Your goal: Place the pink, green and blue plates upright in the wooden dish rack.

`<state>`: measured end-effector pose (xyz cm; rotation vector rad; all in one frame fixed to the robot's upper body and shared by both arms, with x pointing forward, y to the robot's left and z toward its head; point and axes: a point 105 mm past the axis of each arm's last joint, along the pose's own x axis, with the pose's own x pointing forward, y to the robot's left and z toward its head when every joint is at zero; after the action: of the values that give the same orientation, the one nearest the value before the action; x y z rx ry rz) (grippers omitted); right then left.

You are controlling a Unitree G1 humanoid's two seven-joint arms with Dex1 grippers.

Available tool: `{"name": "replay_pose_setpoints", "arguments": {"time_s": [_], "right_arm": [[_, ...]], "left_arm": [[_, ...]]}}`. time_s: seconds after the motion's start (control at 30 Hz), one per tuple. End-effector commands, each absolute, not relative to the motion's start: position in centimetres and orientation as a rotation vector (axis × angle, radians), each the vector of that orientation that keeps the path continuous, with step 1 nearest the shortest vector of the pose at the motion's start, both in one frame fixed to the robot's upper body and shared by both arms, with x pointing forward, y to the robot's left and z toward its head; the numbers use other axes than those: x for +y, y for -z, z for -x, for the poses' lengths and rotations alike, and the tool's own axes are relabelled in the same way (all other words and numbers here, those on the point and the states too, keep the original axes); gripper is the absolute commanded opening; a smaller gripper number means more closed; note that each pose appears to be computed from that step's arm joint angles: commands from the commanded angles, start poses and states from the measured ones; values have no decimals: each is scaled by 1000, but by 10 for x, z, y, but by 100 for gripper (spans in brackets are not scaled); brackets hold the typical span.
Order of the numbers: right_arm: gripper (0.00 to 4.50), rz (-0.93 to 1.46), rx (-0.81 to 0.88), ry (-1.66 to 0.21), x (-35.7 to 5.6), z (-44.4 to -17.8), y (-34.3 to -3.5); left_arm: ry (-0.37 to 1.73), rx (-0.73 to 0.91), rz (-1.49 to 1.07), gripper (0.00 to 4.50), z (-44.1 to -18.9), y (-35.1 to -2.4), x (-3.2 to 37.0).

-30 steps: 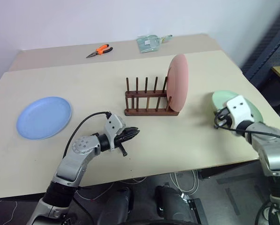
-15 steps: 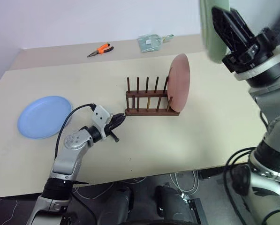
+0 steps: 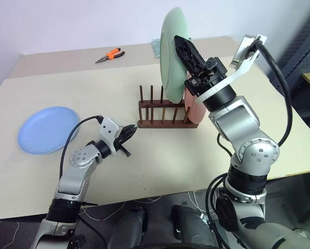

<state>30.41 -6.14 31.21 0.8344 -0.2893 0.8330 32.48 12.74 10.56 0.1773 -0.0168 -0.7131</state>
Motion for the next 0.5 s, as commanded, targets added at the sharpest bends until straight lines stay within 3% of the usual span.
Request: {"name": "replay_pose_setpoints", "arguments": {"time_s": [0.03,0.5], "right_arm": [[5,-876,-309,-859,-59,-298,-319],[5,-892,-144,-732,-50,-330,-283]], "left_arm": [[732,-63,-171,41,-320,-119,124],[749,-52,-162,41,-314,-119,123]]}}
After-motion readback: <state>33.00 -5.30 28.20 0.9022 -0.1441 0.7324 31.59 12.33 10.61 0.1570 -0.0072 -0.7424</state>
